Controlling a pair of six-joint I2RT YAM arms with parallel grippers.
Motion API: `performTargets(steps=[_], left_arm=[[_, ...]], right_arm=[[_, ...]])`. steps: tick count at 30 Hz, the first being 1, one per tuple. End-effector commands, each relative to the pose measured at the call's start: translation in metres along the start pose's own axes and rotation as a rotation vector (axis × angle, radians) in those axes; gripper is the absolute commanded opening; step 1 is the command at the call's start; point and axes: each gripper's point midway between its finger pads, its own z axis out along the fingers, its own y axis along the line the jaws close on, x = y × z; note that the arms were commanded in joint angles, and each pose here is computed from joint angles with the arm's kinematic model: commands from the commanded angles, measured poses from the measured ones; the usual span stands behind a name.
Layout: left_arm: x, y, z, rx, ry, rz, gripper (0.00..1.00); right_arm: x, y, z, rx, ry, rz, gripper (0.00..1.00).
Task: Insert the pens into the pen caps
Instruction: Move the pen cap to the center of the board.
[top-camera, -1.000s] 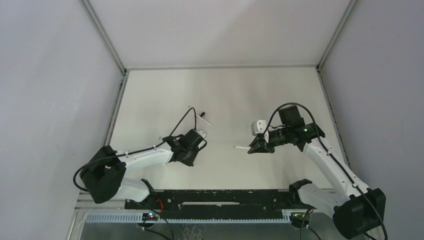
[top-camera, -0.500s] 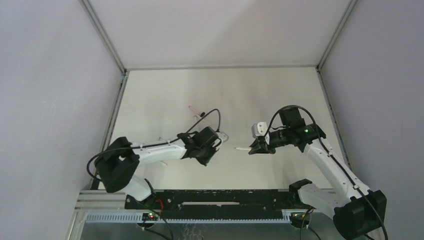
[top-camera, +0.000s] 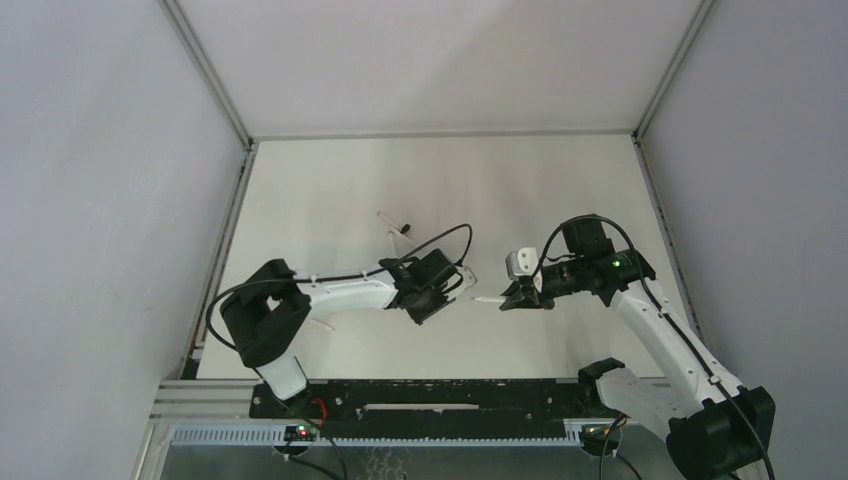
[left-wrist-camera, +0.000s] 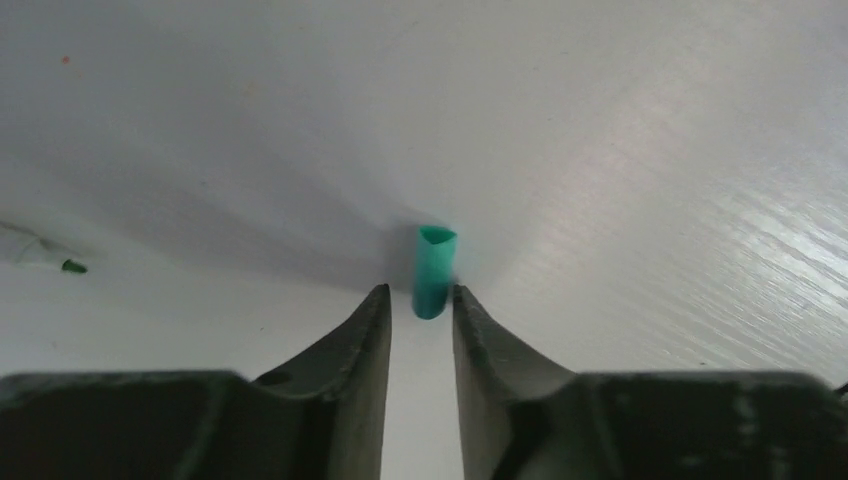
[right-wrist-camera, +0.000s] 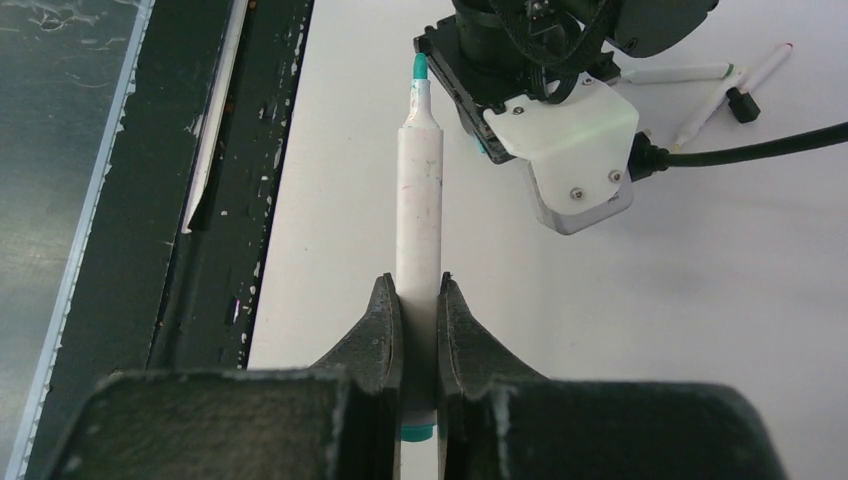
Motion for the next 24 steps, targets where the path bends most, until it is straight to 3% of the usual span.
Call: performTargets(steps=[1,5,9,12,16,20,24], left_arm=[[-0.017,0.02,-0.012,-0.102,-0.04,-0.009,0.37],[-0.018,0.027,-0.027,-0.161,-0.099,-0.109,0.45],[-0.018,0.031,-0.049,-0.198,-0.205,-0.251,0.43],[-0.023,0.022,-0.068,-0.147,-0.359,-0.406,0.34],[-0.026,-0.006,-0.076,0.039,-0.529,-0.61,0.15],[-0.021,-0.026,-0.065,0.179,-0.571,-0.802,0.0],[-0.022,-0.032,-0.054,0.231,-0.572,-0.943,0.0]], right_arm=[[-0.013,-0.003,-0.006,0.018,-0.023,-0.055,0.0],[-0.015,-0.002,-0.007,0.017,-0.028,-0.062,0.0],[-0.015,-0.001,-0.008,0.018,-0.029,-0.063,0.0],[-0.015,-0.002,-0.008,0.02,-0.029,-0.065,0.0],[-0.014,-0.001,-0.008,0.017,-0.027,-0.063,0.0],[-0.014,-0.001,-0.008,0.016,-0.027,-0.061,0.0],[-0.014,-0.001,-0.008,0.017,-0.026,-0.063,0.0]])
